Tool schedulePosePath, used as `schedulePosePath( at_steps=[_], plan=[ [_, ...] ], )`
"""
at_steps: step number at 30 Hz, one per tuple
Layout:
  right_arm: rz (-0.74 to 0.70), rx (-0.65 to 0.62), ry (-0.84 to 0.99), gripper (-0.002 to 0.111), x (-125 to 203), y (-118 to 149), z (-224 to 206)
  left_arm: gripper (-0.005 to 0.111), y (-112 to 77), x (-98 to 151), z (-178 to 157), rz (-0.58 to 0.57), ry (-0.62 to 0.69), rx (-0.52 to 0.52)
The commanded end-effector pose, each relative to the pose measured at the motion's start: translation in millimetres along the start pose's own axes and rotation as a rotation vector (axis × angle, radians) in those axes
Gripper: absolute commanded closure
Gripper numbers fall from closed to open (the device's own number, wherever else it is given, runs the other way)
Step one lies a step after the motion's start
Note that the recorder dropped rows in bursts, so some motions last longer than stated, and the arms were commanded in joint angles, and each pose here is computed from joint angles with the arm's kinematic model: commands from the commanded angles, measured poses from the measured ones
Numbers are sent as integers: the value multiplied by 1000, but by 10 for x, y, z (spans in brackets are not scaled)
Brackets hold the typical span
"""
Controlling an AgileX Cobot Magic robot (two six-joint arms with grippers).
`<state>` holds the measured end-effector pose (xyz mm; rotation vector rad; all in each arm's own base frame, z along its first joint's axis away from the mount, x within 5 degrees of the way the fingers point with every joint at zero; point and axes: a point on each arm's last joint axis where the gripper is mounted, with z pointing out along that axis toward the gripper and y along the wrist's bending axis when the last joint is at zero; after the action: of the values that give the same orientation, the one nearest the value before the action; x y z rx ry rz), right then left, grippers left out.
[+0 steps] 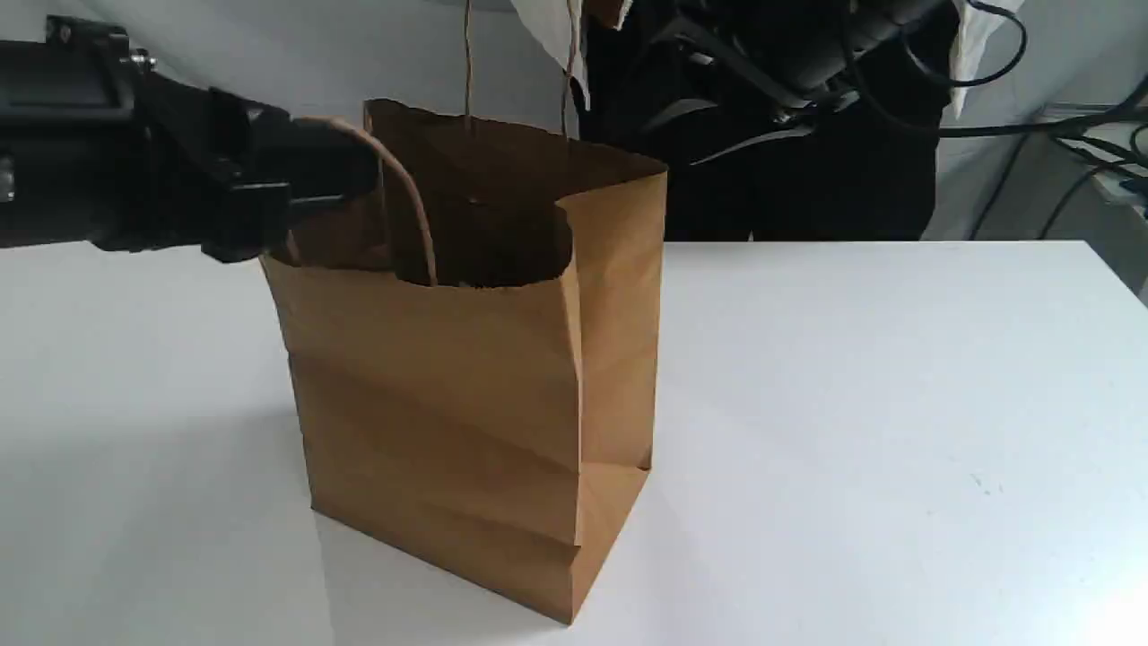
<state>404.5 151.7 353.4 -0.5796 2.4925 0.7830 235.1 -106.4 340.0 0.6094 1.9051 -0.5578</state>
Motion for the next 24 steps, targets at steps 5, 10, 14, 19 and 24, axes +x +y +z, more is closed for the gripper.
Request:
schedulePosePath(
  at_steps=[5,10,14,19,24],
  plan=[
    [-11,37,-21,46,-2,54,-194,47,-72,75,-77,4,116,50],
    [-28,60,-38,46,0,101,-303,47,-123,13,-206,31,74,43],
    [-24,89,-47,46,6,120,-377,47,-145,-2,-310,78,75,18],
    [-21,92,-47,46,6,118,-379,47,-171,81,-342,78,169,41],
    [-27,92,-58,46,7,152,-434,47,-196,98,-381,81,192,52]
  ],
)
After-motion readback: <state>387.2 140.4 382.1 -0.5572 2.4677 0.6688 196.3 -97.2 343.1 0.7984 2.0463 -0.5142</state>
